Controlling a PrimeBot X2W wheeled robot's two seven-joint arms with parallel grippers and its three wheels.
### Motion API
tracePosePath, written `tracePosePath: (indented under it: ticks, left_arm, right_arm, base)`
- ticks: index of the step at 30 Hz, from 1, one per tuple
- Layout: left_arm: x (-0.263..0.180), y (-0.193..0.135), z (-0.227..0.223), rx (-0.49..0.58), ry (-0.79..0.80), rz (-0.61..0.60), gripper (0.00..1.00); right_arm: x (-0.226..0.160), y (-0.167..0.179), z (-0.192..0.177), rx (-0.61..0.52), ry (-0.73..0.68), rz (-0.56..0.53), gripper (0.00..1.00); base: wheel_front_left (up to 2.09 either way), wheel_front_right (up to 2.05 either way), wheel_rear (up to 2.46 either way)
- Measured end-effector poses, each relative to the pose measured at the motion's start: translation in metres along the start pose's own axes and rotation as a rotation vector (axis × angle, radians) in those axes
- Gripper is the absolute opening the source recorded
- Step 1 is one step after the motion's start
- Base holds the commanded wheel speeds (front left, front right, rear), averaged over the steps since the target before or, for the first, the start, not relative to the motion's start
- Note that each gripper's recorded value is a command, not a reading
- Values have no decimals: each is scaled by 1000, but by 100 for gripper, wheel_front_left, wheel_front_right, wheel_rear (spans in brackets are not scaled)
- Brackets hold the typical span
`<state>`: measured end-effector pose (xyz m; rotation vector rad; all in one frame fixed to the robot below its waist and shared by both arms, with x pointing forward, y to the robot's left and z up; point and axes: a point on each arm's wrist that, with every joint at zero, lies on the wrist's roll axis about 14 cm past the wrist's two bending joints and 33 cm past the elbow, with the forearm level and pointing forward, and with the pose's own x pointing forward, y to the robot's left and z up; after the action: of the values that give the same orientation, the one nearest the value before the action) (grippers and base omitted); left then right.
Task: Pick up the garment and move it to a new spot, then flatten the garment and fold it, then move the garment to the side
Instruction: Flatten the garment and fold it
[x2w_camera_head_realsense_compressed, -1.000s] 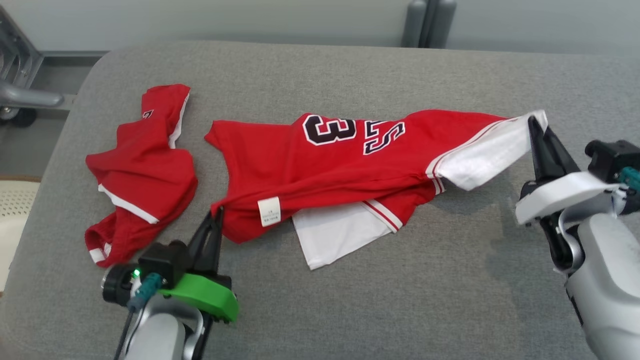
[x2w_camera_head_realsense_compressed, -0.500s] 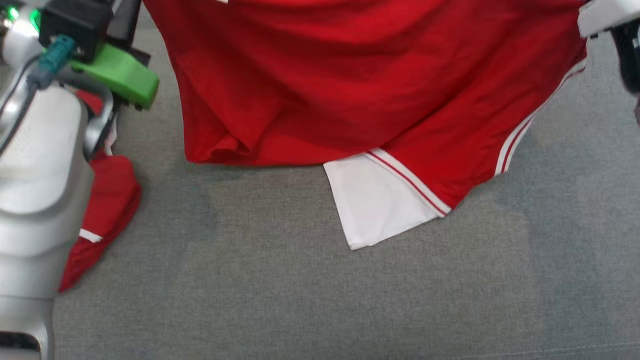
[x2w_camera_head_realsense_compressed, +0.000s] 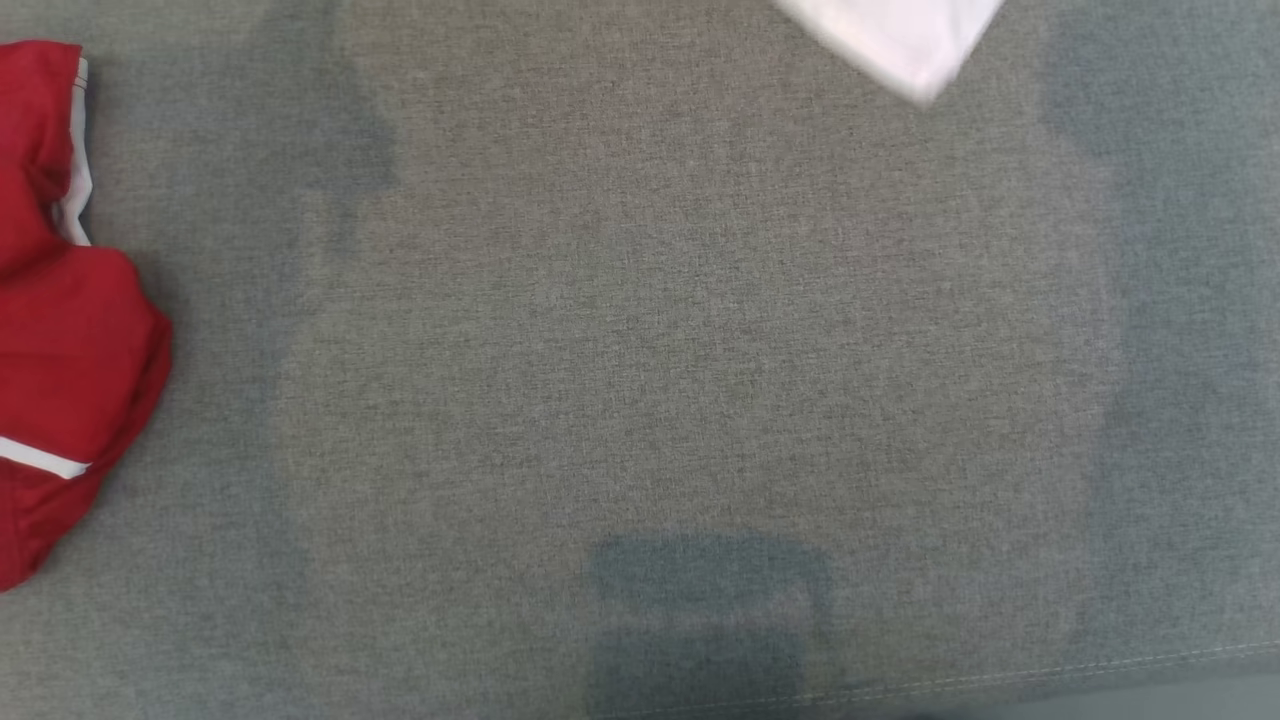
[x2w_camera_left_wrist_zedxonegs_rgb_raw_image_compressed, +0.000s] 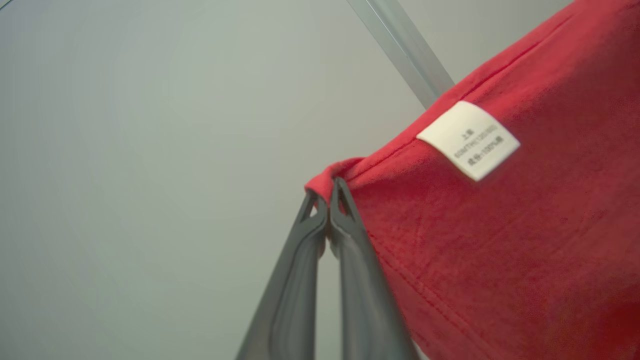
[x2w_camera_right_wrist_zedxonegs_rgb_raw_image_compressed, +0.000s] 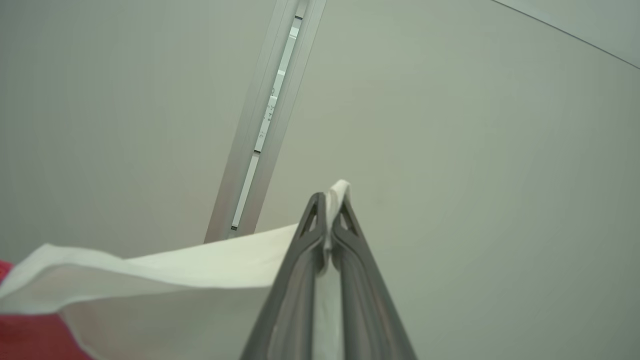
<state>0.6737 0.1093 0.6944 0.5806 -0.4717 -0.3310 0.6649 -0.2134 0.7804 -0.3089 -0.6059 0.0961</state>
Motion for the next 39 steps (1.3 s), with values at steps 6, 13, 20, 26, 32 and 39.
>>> tracePosePath:
  ticks: [6, 13, 20, 26, 32, 39]
  left_arm:
    - [10, -2, 0, -31, -12, 13, 0]
    - [-24, -47, -73, -137, 125, -58, 0]
    - [-85, -112, -135, -302, 278, -96, 0]
    - [-151, -152, -155, -458, 411, -68, 0]
    - [-237, -204, -149, -559, 571, -130, 0]
    - [-316, -226, -118, -678, 681, -81, 0]
  right_arm:
    - [-1, -24, 7, -30, -44, -72, 0]
    - [-35, 3, -70, 68, 101, -35, 0]
    - [-104, 28, -145, 196, 281, 8, 0]
    - [-193, 35, -180, 308, 458, -19, 0]
    - [-296, 42, -185, 392, 652, -71, 0]
    - [-393, 44, -166, 460, 811, -161, 0]
  base:
    - [0, 0, 0]
    - [0, 0, 0]
    - [0, 0, 0]
    - [0, 0, 0]
    - [0, 0, 0]
    - [0, 0, 0]
